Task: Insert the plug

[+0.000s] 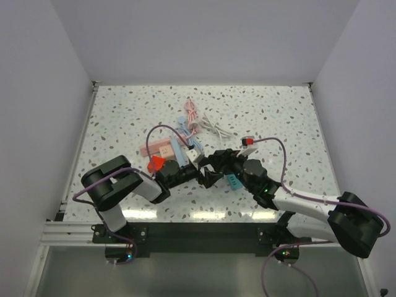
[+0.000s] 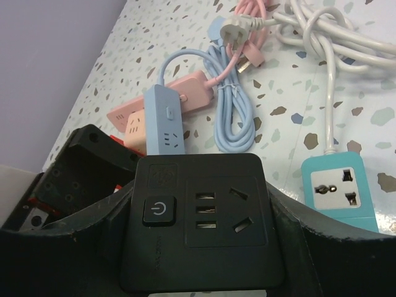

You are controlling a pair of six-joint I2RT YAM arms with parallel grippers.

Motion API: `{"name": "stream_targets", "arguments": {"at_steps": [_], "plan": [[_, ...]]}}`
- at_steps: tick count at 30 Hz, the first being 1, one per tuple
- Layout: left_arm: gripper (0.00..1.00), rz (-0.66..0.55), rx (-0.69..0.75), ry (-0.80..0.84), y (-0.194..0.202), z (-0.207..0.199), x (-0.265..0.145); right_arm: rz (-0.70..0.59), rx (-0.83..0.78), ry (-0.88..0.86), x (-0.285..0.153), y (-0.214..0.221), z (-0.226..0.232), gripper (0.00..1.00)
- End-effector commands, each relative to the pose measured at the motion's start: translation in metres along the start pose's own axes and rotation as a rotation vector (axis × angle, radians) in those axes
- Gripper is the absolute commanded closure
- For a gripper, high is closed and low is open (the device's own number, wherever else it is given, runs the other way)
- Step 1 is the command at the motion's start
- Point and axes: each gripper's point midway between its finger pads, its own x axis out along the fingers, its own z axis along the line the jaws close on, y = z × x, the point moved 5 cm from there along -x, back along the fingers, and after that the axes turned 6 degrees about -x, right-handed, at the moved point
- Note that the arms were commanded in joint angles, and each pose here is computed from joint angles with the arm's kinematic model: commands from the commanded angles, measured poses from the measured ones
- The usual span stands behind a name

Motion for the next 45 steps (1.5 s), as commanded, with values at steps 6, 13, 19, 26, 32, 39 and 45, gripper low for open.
{"name": "stream_targets", "arguments": {"at_steps": [6,13,19,26,32,39,45], "plan": [[0.54,-0.128,0.015,0.049,-0.029,-0.009,0.024,-0.054,0.054,-0.085,-0.003,-0.011,0.016,0.88],[0.77,-0.113,0.046,0.033,-0.03,-0.007,0.024,0.008,0.027,-0.1,-0.003,0.001,0.015,0.81],[0.92,-0.082,0.118,0.017,-0.023,-0.003,0.016,0.059,-0.044,-0.087,-0.014,0.001,0.012,0.58],[1.0,-0.056,0.174,0.002,-0.019,0.001,0.012,0.114,-0.128,-0.077,-0.03,-0.017,0.016,0.47],[1.0,-0.036,0.241,0.03,-0.014,0.0,0.006,0.136,-0.157,-0.065,-0.041,-0.02,0.011,0.28],[1.0,-0.035,0.296,0.052,-0.011,-0.002,-0.007,0.171,-0.196,-0.084,-0.049,-0.029,0.016,0.18],[1.0,-0.048,0.321,0.102,-0.011,-0.009,-0.015,0.18,-0.199,-0.104,-0.047,-0.032,0.02,0.16]]}}
